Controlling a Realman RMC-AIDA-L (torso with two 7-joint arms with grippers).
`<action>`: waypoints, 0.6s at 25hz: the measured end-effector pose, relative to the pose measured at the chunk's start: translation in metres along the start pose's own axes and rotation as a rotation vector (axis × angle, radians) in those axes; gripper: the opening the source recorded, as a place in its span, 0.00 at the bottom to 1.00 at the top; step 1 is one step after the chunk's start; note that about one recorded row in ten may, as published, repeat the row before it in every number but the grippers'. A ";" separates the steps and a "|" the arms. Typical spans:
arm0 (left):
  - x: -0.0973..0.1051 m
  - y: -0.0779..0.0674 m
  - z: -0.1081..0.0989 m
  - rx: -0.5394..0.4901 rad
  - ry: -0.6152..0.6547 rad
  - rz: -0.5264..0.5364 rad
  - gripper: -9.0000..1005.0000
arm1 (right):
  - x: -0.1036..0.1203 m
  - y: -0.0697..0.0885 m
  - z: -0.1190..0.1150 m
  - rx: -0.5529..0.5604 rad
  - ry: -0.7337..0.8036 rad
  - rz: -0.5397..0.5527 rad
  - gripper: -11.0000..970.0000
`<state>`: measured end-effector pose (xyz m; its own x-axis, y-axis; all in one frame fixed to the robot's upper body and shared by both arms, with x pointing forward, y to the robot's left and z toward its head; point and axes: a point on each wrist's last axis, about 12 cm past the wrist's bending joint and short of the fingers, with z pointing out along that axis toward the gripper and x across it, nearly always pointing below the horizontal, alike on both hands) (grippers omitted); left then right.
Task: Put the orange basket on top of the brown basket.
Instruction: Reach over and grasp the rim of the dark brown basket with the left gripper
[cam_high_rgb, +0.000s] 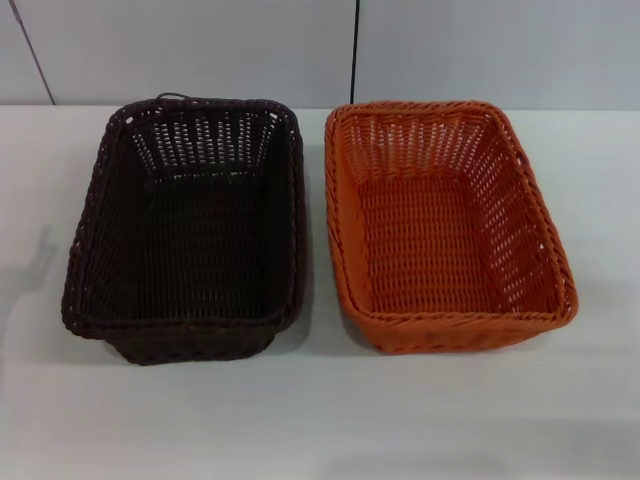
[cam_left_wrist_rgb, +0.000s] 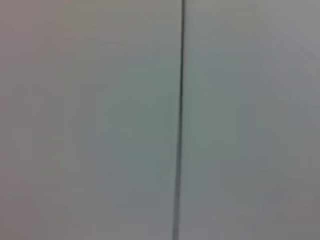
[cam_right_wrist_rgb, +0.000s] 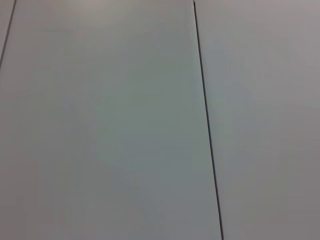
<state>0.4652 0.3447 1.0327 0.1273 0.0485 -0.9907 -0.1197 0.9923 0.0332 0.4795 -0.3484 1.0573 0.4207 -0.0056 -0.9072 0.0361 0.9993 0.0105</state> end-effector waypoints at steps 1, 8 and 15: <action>-0.027 0.005 0.023 0.081 0.066 -0.060 0.83 | 0.000 0.000 0.000 0.001 -0.001 0.000 0.80; -0.101 -0.012 0.056 0.200 0.297 -0.044 0.82 | 0.001 0.000 -0.003 0.006 0.007 0.004 0.80; -0.119 -0.058 0.079 0.320 0.649 0.107 0.82 | 0.002 -0.001 -0.006 0.014 0.018 0.004 0.80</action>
<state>0.5349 0.2903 1.1588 -0.4901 0.1683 -0.8553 0.2074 0.9755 0.0731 0.4748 -0.3494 1.0535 0.4049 -0.0007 -0.9143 0.0468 0.9987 0.0200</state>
